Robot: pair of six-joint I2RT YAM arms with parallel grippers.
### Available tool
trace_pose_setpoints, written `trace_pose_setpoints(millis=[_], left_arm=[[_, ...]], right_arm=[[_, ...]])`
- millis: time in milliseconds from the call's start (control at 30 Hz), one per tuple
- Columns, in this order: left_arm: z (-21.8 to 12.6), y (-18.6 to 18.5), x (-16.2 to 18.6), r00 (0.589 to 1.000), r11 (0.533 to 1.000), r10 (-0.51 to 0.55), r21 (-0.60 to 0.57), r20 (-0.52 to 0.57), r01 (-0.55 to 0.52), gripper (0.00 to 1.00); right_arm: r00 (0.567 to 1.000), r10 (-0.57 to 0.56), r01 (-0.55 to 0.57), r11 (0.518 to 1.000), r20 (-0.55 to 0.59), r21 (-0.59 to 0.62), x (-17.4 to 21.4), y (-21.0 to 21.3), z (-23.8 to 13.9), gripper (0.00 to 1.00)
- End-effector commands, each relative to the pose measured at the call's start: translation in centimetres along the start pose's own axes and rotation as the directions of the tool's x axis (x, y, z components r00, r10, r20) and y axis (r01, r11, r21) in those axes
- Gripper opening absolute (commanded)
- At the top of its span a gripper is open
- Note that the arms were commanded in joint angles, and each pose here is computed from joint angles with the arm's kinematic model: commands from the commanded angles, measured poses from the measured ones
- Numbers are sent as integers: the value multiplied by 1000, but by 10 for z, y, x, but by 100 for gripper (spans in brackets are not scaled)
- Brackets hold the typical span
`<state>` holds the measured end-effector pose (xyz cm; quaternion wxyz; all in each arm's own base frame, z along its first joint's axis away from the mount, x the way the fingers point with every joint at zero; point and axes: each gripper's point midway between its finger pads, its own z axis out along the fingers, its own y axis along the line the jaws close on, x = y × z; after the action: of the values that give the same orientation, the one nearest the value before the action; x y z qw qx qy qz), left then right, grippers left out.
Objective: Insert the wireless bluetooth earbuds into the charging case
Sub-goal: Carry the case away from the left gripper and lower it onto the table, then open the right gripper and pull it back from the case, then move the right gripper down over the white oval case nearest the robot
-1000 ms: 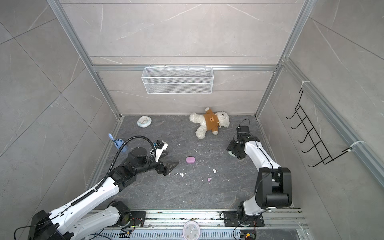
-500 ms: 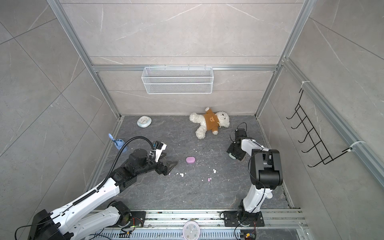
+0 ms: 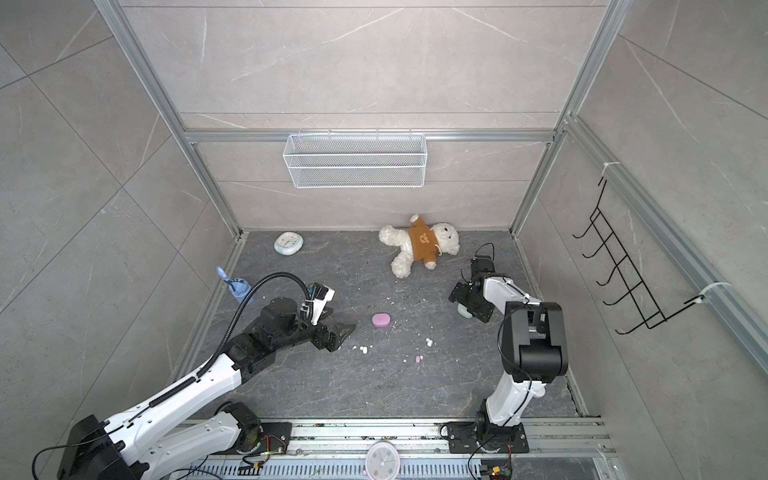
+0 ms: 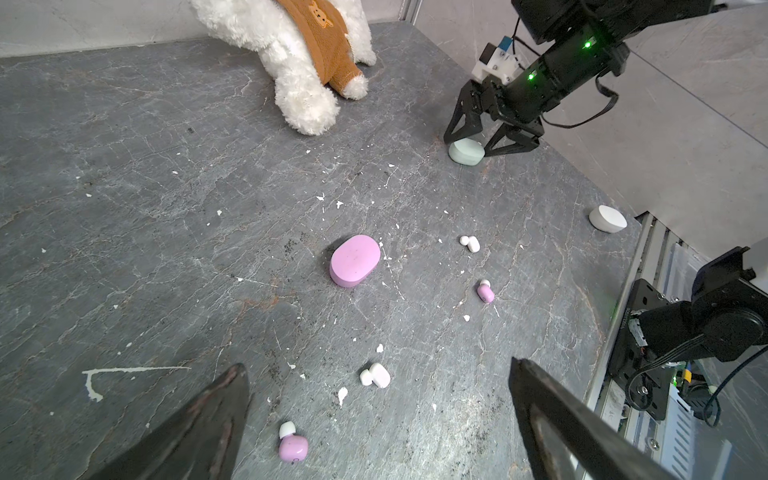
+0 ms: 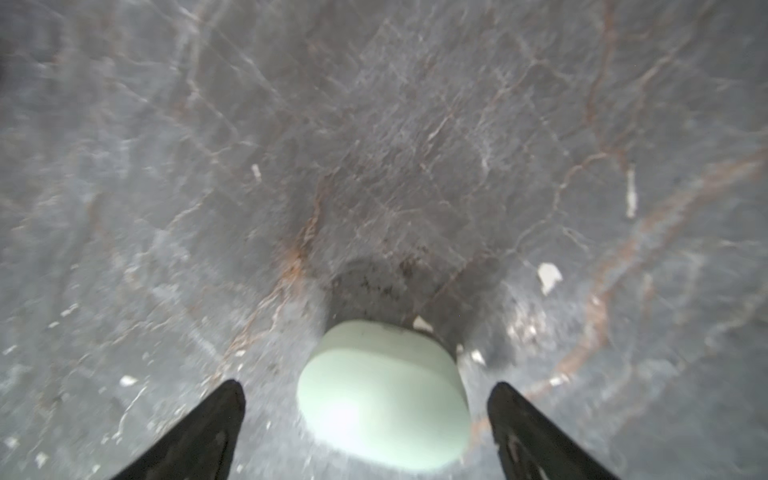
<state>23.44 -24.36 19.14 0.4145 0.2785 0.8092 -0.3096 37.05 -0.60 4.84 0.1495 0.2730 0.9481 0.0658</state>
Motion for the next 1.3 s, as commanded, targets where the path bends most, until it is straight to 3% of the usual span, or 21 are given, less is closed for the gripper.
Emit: trace_pose_setpoints(millis=[0,300,433,533,733,867,1000,1267], left_arm=[[-9,-6,-23,998,1000,20,7,58,-20,100],[-11,-8,-21,998,1000,18,16,53,-19,100],[-10,-9,-20,999,1000,10,26,49,-11,100],[-9,-10,-18,999,999,3,33,39,-5,100],[-6,-14,-18,1000,998,2,62,27,-4,100],[-7,-15,-19,1000,998,11,62,26,-13,100],[-6,-15,-17,1000,998,13,67,21,-14,100],[-4,-18,-14,1000,996,3,85,13,-4,100]], right_arm=[[1000,-3,3,1000,27,-6,2,-2,-39,100],[981,195,-194,977,2,89,38,-90,-86,100],[944,324,-308,934,-68,180,67,-143,-89,100],[913,408,-392,892,-28,225,68,-166,-99,100],[787,617,-602,765,10,228,76,-193,-103,100],[748,657,-646,692,89,323,88,-224,-110,100],[660,744,-734,609,103,302,95,-241,-110,100],[526,842,-831,480,117,281,110,-259,-100,100]])
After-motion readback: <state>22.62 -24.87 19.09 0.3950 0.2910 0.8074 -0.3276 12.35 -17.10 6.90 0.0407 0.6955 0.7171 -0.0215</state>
